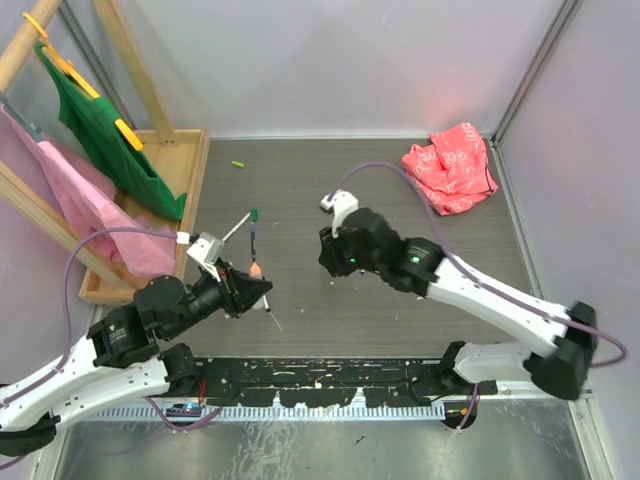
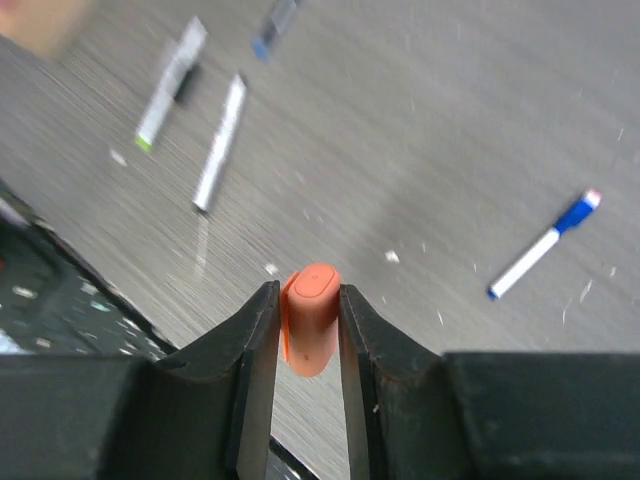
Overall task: Insert the pens into the pen caps
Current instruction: Insert the pen cap onto the pen, then press the pen cap onto the pen.
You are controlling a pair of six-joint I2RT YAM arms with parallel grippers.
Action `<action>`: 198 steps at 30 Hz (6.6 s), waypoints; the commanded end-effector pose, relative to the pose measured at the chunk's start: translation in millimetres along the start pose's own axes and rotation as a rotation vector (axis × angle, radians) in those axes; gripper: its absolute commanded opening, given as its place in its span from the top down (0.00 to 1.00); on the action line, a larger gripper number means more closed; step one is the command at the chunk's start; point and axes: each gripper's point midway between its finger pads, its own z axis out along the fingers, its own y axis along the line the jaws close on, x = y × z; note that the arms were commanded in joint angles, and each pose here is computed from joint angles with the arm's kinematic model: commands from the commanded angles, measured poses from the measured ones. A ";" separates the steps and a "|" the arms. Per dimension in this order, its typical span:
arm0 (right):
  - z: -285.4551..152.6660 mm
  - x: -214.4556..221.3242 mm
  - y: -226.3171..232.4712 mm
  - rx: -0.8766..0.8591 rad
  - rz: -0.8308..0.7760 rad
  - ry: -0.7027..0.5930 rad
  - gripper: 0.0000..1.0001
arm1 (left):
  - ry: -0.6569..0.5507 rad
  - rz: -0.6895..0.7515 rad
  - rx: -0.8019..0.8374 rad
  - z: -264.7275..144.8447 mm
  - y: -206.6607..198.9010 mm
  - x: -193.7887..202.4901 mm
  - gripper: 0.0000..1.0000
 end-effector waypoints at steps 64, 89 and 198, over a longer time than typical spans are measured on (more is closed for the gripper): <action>-276.3 -160.9 140.8 -1.137 0.002 -0.934 1.00 | -0.042 0.239 0.769 -24.0 -163.9 -69.9 1.00; -257.2 -147.0 141.3 -1.130 0.024 -0.861 1.00 | -0.070 0.249 0.785 -24.3 -169.3 -77.7 1.00; -251.3 -177.1 108.2 -0.818 0.001 -0.958 0.32 | -0.022 0.172 0.625 7.1 -144.3 -60.3 1.00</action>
